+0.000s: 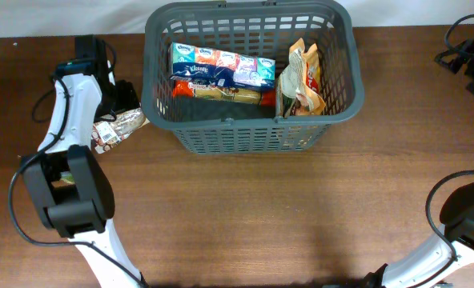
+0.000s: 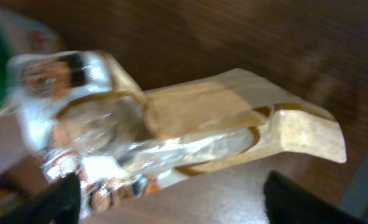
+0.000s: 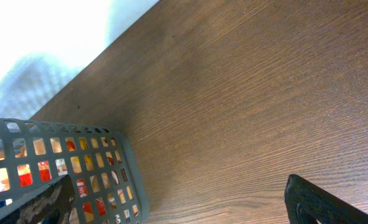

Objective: Pack container
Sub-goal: 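Grasp the crumpled foil snack bag with the left gripper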

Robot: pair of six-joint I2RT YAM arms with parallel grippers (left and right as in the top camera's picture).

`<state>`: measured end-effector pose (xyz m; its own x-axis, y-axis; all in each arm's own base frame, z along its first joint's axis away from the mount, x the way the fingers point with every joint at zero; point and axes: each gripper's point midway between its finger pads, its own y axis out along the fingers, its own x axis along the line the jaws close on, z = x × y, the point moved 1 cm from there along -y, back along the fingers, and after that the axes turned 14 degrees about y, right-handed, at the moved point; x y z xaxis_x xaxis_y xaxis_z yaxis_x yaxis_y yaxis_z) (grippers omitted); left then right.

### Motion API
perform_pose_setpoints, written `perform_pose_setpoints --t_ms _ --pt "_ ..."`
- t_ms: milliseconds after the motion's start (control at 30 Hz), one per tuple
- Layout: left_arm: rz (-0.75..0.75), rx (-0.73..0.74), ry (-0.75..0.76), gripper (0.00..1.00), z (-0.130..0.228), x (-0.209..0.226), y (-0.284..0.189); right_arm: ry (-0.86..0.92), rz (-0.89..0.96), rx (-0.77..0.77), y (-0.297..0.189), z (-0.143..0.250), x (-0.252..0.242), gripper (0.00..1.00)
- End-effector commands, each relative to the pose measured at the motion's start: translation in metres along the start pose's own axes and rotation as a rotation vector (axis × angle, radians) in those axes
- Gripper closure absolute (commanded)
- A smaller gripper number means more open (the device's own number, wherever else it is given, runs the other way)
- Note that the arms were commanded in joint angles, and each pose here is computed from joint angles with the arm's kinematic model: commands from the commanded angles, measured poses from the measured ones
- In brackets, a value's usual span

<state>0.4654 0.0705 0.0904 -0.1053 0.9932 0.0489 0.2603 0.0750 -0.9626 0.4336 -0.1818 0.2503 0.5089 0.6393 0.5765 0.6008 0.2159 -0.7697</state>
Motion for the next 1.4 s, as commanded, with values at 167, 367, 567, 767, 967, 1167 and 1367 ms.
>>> perform_pose_setpoints --t_ms 167,367,567,767,967,1167,1367 --pt "0.040 0.020 0.587 0.39 0.006 -0.004 0.006 -0.004 -0.001 0.008 0.003 0.002 0.000 0.01" --pt "-0.107 -0.056 0.840 0.40 -0.023 0.013 0.005 -0.004 -0.001 0.008 0.003 0.002 0.000 0.01" --pt "-0.168 -0.140 1.025 0.44 -0.049 0.014 0.007 -0.005 -0.001 0.007 0.003 0.002 0.000 0.01" --pt "-0.115 -0.034 1.169 0.44 -0.028 0.017 0.043 -0.005 -0.001 0.007 0.003 0.002 0.000 0.01" --pt "-0.015 0.102 1.238 0.44 0.007 0.015 0.068 -0.004 -0.001 0.008 0.003 0.002 0.000 0.01" --pt "-0.069 0.122 1.242 0.41 0.002 0.020 0.064 -0.005 -0.001 0.007 0.003 0.002 0.000 0.01" --pt "-0.093 0.171 1.270 0.41 0.001 0.016 0.051 -0.004 -0.001 0.008 0.003 0.002 0.000 0.01"
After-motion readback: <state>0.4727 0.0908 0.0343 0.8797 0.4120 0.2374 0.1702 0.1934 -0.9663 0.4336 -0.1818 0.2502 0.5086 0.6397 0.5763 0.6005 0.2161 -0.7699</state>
